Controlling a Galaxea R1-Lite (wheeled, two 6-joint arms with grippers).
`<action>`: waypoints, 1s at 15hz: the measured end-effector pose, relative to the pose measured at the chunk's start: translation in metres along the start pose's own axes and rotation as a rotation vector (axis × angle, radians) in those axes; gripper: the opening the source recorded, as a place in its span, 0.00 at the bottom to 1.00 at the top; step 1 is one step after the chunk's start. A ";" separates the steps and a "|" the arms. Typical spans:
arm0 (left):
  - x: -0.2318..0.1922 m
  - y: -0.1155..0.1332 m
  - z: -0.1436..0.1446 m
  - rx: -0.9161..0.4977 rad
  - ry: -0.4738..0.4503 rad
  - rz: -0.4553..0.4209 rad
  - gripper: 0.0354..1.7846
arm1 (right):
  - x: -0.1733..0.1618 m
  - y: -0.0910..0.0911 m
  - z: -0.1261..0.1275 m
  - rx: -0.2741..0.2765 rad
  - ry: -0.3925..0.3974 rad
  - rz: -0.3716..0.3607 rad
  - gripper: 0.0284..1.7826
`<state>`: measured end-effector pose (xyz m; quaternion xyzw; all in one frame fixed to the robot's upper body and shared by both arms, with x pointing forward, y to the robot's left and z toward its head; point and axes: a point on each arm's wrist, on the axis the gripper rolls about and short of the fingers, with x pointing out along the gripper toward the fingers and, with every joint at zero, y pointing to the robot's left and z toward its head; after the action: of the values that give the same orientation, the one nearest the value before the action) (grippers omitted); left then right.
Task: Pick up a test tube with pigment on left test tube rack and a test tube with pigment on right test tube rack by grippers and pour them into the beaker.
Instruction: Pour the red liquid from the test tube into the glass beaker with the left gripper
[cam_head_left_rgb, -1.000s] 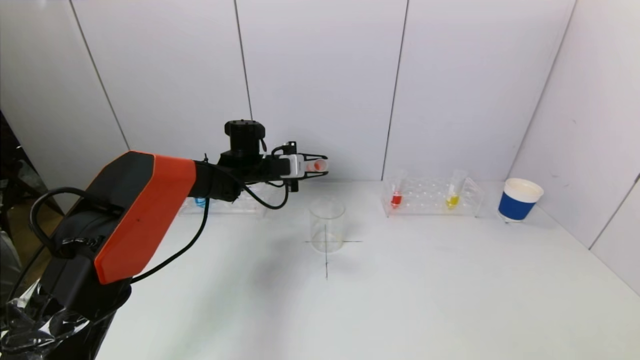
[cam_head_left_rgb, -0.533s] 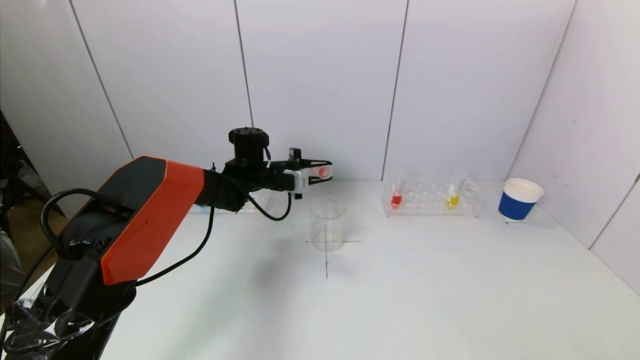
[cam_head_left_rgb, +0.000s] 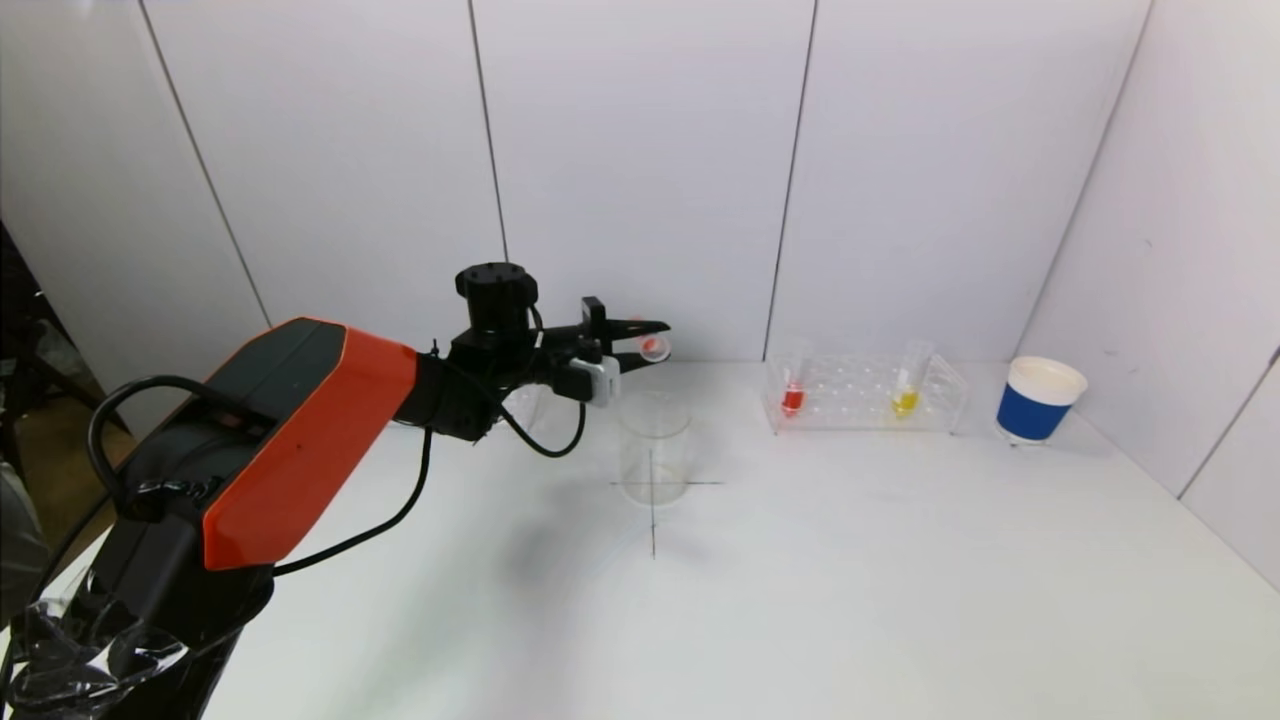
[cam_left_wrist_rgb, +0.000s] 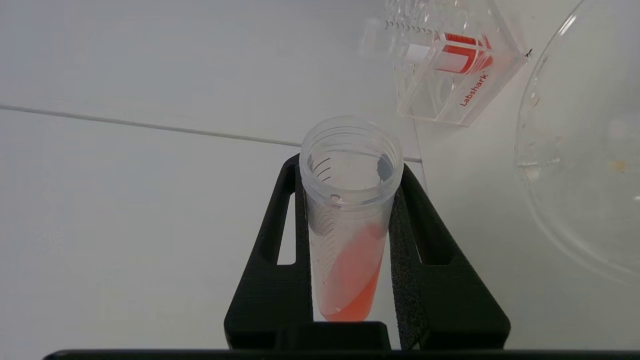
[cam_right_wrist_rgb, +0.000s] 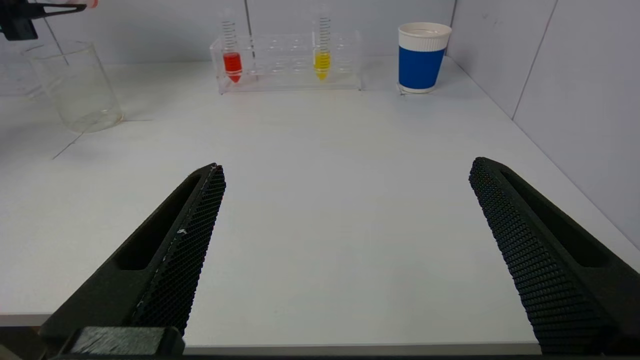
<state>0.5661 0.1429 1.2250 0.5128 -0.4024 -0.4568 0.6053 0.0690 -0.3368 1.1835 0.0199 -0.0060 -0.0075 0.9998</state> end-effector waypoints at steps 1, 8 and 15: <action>0.001 -0.001 0.002 0.010 -0.005 0.001 0.24 | 0.000 0.000 0.000 0.000 0.001 0.000 1.00; 0.000 0.001 0.008 0.110 -0.034 0.050 0.24 | 0.000 0.000 0.000 0.000 0.000 0.000 1.00; 0.000 -0.003 0.007 0.189 -0.059 0.084 0.24 | 0.000 0.000 0.000 0.000 0.000 0.000 1.00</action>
<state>0.5587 0.1411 1.2234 0.5367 -0.4825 -0.4057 0.5608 0.0691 -0.3368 1.1835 0.0199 -0.0058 -0.0075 0.9998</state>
